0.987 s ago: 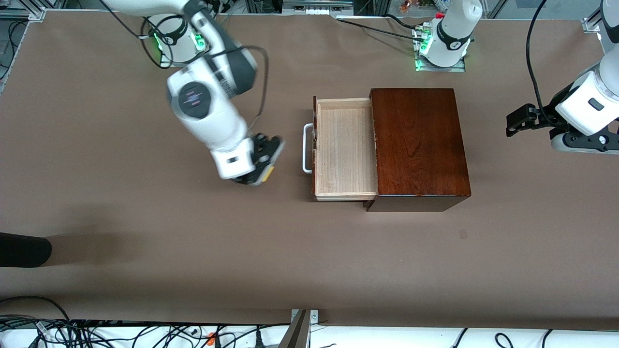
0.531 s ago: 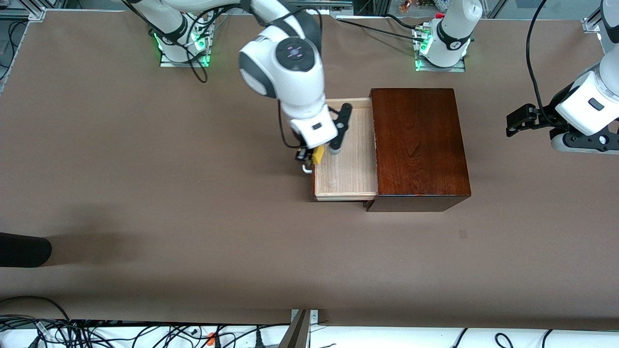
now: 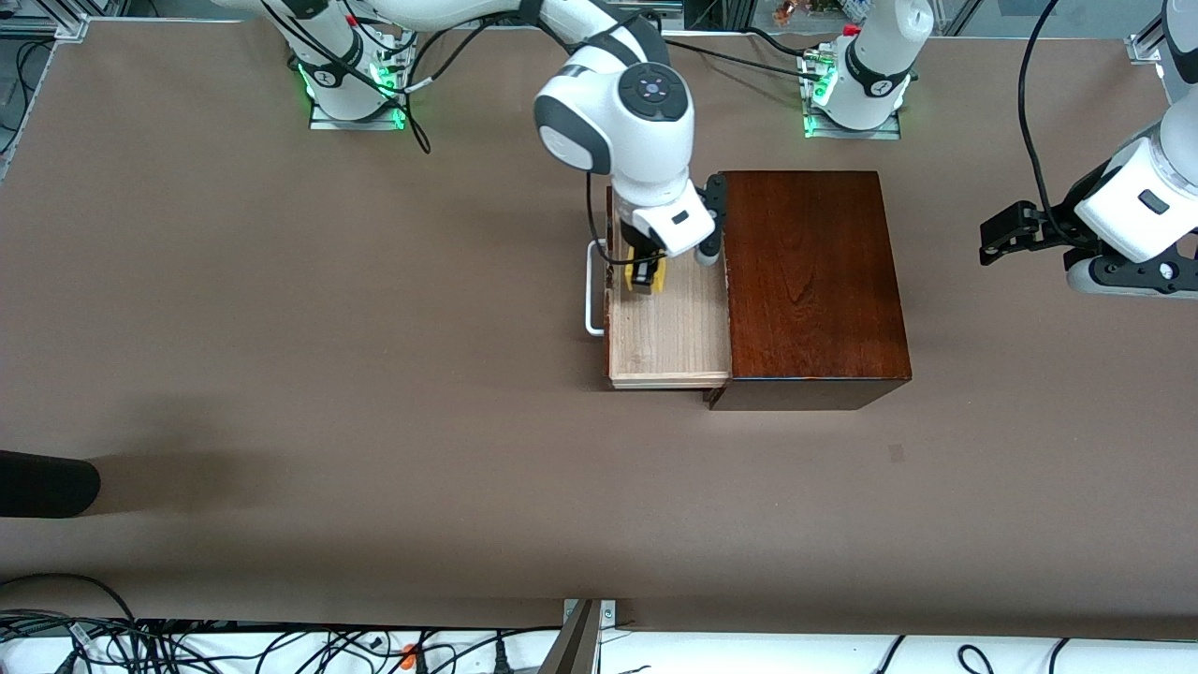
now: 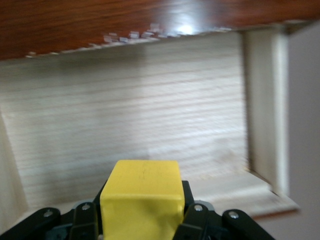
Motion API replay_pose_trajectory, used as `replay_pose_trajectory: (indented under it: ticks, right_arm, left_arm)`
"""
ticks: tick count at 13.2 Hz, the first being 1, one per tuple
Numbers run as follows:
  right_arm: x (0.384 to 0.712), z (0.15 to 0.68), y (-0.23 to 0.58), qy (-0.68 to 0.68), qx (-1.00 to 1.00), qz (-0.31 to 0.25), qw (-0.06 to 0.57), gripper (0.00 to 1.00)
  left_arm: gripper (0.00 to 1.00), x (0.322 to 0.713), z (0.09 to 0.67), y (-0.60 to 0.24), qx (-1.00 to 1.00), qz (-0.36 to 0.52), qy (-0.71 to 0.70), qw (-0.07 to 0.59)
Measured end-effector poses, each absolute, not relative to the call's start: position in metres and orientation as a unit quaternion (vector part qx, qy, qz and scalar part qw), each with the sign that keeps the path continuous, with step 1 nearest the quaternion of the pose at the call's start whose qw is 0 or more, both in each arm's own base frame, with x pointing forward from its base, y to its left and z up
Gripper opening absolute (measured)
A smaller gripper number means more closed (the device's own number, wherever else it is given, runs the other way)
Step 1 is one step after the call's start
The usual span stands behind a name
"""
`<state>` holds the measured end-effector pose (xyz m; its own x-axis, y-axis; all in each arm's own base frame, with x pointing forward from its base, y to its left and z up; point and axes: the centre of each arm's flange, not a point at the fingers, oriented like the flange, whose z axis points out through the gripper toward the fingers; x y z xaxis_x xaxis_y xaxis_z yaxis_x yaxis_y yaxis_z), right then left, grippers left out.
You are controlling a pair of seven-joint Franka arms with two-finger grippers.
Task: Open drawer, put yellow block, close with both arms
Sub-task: 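Carry the yellow cube over the open drawer with the right gripper, then lower the cube into the drawer and open the right gripper, then withdraw the right gripper while the left gripper moves to the drawer front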
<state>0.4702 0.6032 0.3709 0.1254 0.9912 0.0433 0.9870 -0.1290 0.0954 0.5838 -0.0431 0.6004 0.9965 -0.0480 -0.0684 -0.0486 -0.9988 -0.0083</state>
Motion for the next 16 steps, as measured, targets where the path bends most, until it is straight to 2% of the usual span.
replay_pose_trajectory:
  ticks: [4,8,14,16]
  right_arm:
    - [0.451,0.324,0.619,0.689,0.723,0.021,0.039,0.56]
    - [0.464,0.301,0.608,0.707,0.706,0.005,0.048,0.56]
    - [0.474,0.295,0.600,0.709,0.703,0.001,0.055,0.56]
    - [0.480,0.296,0.596,0.706,0.706,0.003,0.059,0.70]
  left_arm:
    - [1.00,0.584,0.600,-0.044,-0.999,0.034,0.026,0.005]
    - [1.00,0.584,0.600,-0.045,-0.999,0.034,0.027,0.005]
    - [1.00,0.583,0.600,-0.048,-0.999,0.034,0.028,-0.002]
    - [1.00,0.583,0.600,-0.048,-0.999,0.035,0.028,-0.002]
